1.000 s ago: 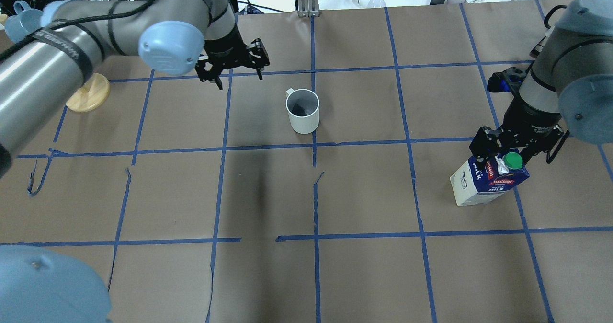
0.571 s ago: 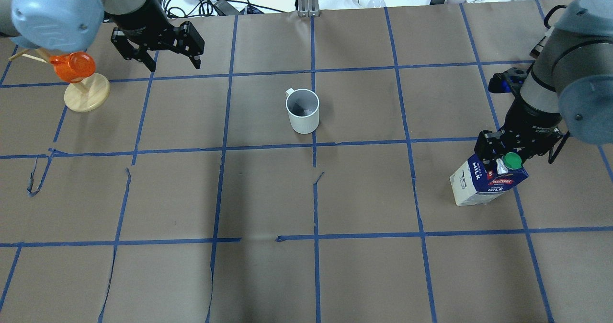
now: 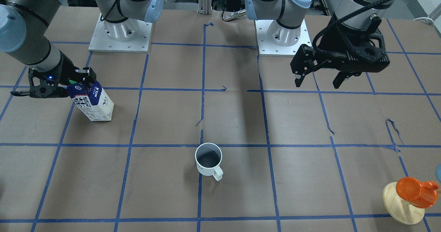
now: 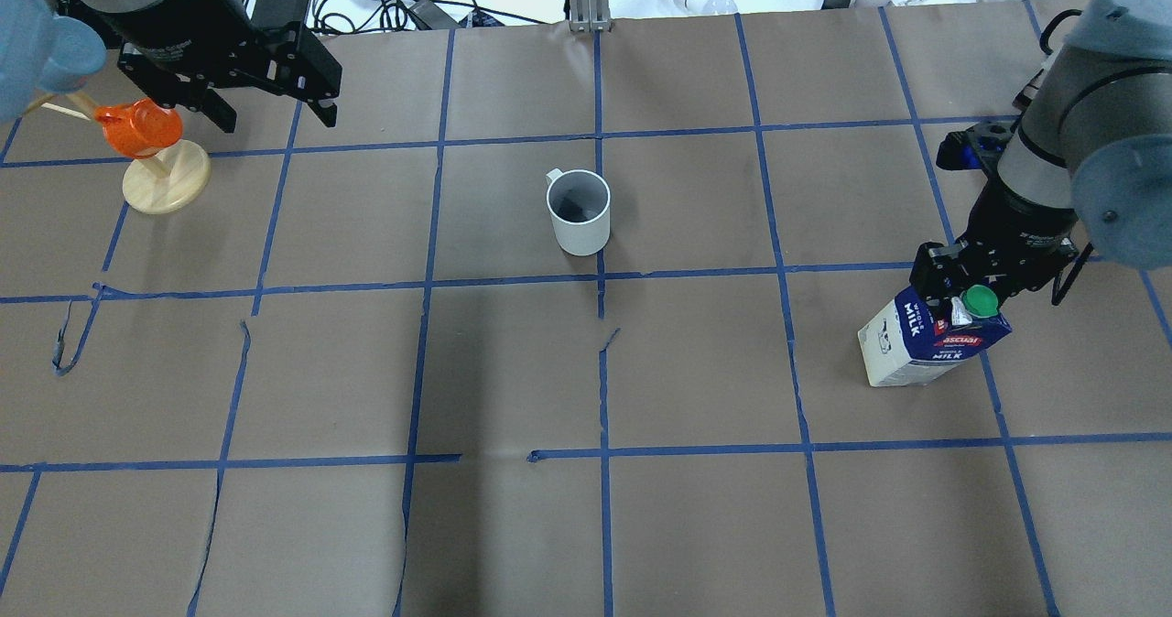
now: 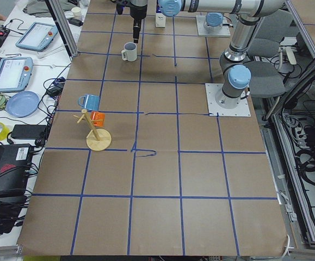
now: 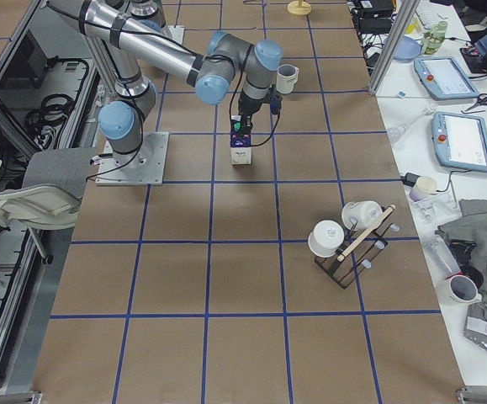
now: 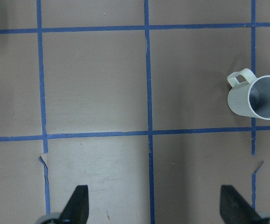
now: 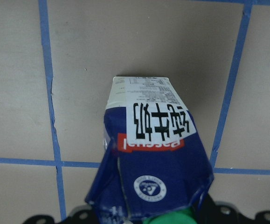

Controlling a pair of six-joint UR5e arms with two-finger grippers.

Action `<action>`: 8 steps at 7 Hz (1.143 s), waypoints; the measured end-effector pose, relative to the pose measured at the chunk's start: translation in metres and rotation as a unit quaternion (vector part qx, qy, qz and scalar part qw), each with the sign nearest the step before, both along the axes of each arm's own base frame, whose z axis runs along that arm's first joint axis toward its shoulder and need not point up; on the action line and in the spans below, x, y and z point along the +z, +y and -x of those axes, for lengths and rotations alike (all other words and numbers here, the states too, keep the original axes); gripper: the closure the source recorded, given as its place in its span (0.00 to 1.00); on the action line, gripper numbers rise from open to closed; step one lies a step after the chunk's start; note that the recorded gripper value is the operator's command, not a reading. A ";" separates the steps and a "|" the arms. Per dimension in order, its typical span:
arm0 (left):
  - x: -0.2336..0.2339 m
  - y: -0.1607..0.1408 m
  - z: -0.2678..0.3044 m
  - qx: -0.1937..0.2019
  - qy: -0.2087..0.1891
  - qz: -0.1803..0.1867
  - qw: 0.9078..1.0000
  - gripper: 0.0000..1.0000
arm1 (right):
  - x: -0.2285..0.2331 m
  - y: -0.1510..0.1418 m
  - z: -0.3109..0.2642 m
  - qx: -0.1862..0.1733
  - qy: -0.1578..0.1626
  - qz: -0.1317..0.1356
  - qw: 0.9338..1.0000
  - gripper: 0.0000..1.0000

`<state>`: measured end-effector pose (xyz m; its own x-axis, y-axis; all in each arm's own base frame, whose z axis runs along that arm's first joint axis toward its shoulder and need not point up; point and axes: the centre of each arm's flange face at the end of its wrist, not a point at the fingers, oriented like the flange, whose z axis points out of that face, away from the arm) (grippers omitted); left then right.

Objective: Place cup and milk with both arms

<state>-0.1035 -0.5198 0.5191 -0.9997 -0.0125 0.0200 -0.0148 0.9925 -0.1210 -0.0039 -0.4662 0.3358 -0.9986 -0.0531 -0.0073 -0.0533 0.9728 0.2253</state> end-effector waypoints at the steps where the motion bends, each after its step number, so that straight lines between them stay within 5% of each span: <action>1: 0.002 0.003 -0.002 0.007 -0.009 0.001 1.000 0.00 | 0.012 -0.012 0.000 0.000 0.001 0.011 1.000 0.41; 6: -0.005 -0.003 0.000 0.013 0.001 0.001 1.000 0.00 | 0.050 -0.177 -0.075 0.022 0.006 0.037 0.999 0.40; 8: -0.002 0.001 0.001 0.011 0.001 0.003 1.000 0.00 | 0.031 -0.205 -0.137 -0.006 -0.011 0.036 0.999 0.40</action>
<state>-0.1042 -0.5191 0.5173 -0.9992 -0.0341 0.0219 -0.0366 0.9911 -0.1279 0.1327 -0.6714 0.3664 -0.9987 -0.0431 -0.0262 -0.0467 0.9870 0.1539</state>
